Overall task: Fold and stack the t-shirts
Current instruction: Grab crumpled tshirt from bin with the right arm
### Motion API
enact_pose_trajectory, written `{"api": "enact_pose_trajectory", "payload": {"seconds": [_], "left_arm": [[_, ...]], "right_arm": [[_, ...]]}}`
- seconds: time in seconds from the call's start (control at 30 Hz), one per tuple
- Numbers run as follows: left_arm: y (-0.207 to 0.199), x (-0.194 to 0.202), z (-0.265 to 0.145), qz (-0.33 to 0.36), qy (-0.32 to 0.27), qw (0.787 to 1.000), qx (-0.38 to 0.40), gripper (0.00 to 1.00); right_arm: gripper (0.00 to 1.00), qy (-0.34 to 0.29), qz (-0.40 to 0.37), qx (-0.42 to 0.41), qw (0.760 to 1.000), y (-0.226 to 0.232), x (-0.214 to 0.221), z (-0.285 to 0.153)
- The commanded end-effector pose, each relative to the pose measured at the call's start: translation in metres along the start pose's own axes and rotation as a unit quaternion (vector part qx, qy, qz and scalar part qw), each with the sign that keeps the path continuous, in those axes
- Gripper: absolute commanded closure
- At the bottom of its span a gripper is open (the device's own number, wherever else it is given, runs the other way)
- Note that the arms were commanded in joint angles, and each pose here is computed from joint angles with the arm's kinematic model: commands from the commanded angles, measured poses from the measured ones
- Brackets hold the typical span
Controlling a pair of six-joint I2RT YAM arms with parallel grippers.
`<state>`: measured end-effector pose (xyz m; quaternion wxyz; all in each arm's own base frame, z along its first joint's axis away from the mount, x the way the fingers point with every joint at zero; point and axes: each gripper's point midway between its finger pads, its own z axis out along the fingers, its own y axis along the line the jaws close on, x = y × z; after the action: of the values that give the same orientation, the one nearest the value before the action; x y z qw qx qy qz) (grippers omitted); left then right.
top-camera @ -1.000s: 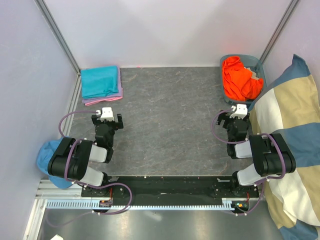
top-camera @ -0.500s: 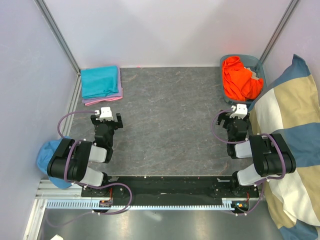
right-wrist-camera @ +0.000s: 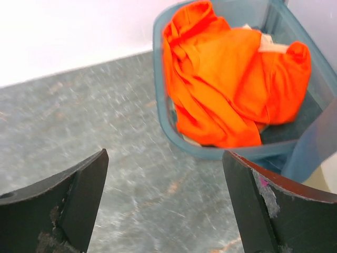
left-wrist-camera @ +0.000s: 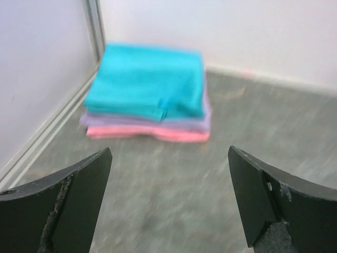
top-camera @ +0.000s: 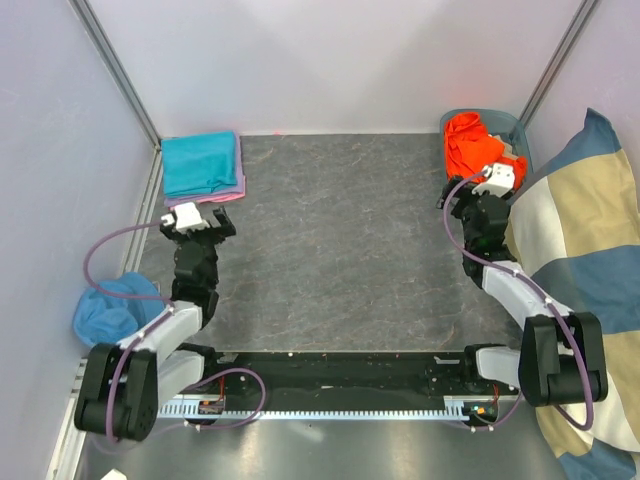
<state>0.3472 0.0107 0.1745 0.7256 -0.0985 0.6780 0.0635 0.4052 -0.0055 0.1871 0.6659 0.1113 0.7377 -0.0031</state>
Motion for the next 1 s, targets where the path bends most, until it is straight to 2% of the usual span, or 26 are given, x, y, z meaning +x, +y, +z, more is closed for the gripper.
{"api": "enact_pose_trajectory", "payload": {"seconds": [0.0, 0.03, 0.07, 0.1, 0.13, 0.17, 0.2, 0.23, 0.27, 0.3, 0.33, 0.37, 0.43, 0.5, 0.57, 0.6, 0.63, 0.67, 0.73, 0.8, 0.83, 0.9, 0.93, 0.97], "left_arm": [[-0.010, -0.036, 0.009, -0.123, 0.004, 0.992, -0.020, 0.00], [-0.013, -0.031, 0.009, -0.156, 0.025, 0.987, -0.025, 0.00], [-0.023, -0.044, 0.017, -0.165, 0.027, 0.986, -0.009, 0.00], [-0.030, -0.046, 0.022, -0.164, 0.039, 0.986, 0.001, 0.00], [-0.032, -0.032, 0.021, -0.147, 0.087, 0.985, -0.002, 0.00], [-0.042, -0.058, 0.031, -0.151, 0.081, 0.985, 0.009, 0.00], [-0.046, -0.048, 0.035, -0.136, 0.115, 0.984, 0.005, 0.00], [-0.047, -0.037, 0.032, -0.116, 0.156, 0.981, 0.001, 0.00], [-0.059, -0.058, 0.039, -0.117, 0.155, 0.981, 0.020, 0.00], [-0.065, -0.054, 0.042, -0.112, 0.175, 0.978, 0.029, 0.00], [-0.069, -0.054, 0.042, -0.106, 0.190, 0.975, 0.039, 0.00], [-0.077, -0.061, 0.041, -0.110, 0.200, 0.972, 0.053, 0.00], [-0.086, -0.067, 0.038, -0.128, 0.205, 0.968, 0.071, 0.00], [-0.099, -0.070, 0.029, -0.132, 0.223, 0.959, 0.110, 0.00], [-0.104, -0.076, 0.022, -0.134, 0.234, 0.955, 0.126, 0.00], [-0.102, -0.069, 0.014, -0.129, 0.254, 0.950, 0.127, 0.00], [-0.103, -0.070, 0.010, -0.129, 0.258, 0.948, 0.133, 0.00], [-0.103, -0.070, 0.002, -0.134, 0.261, 0.946, 0.138, 0.00], [-0.099, -0.067, -0.007, -0.145, 0.266, 0.943, 0.136, 0.00], [-0.096, -0.068, -0.017, -0.147, 0.264, 0.943, 0.139, 0.00], [-0.094, -0.066, -0.021, -0.146, 0.268, 0.942, 0.137, 0.00], [-0.093, -0.067, -0.028, -0.146, 0.269, 0.941, 0.143, 0.00], [-0.092, -0.064, -0.032, -0.145, 0.274, 0.940, 0.143, 0.00], [-0.090, -0.060, -0.035, -0.144, 0.278, 0.939, 0.142, 0.00]], "right_arm": [[0.02, -0.022, 0.041, -0.012, 0.999, 0.018, -0.060, 0.002], [0.02, -0.020, 0.038, -0.012, 0.999, 0.019, -0.067, 0.003], [0.02, -0.026, 0.033, -0.013, 0.999, 0.021, -0.077, 0.005], [0.02, -0.048, 0.033, -0.018, 0.998, 0.026, -0.106, 0.008], [0.02, -0.041, 0.026, -0.015, 0.999, 0.027, -0.109, 0.011], [0.02, -0.041, 0.021, -0.005, 0.999, 0.025, -0.115, 0.014], [0.02, -0.057, 0.021, 0.002, 0.998, 0.026, -0.143, 0.017], [0.02, -0.018, 0.007, 0.033, 0.999, 0.017, -0.127, 0.027], [0.02, -0.006, -0.002, 0.050, 0.999, 0.014, -0.130, 0.032], [0.02, -0.020, -0.006, 0.059, 0.998, 0.014, -0.158, 0.037], [0.02, 0.026, -0.023, 0.074, 0.997, 0.010, -0.137, 0.048], [0.02, 0.011, -0.021, 0.084, 0.996, 0.011, -0.159, 0.052], [0.02, 0.038, -0.031, 0.098, 0.994, 0.009, -0.149, 0.066], [0.02, 0.026, -0.032, 0.128, 0.991, 0.004, -0.167, 0.075], [0.02, 0.068, -0.057, 0.146, 0.985, -0.004, -0.144, 0.094], [0.02, 0.060, -0.056, 0.148, 0.986, -0.002, -0.159, 0.100], [0.02, 0.094, -0.068, 0.156, 0.981, -0.006, -0.135, 0.112], [0.02, 0.090, -0.063, 0.158, 0.981, -0.007, -0.143, 0.119], [0.02, 0.120, -0.049, 0.152, 0.980, -0.014, -0.120, 0.138], [0.02, 0.126, -0.029, 0.143, 0.981, -0.011, -0.116, 0.149], [0.02, 0.150, -0.014, 0.151, 0.977, -0.036, -0.097, 0.160], [0.02, 0.160, 0.012, 0.150, 0.976, -0.043, -0.091, 0.171], [0.02, 0.190, 0.015, 0.156, 0.969, -0.053, -0.067, 0.177], [0.02, 0.195, 0.022, 0.159, 0.967, -0.056, -0.063, 0.181]]}}
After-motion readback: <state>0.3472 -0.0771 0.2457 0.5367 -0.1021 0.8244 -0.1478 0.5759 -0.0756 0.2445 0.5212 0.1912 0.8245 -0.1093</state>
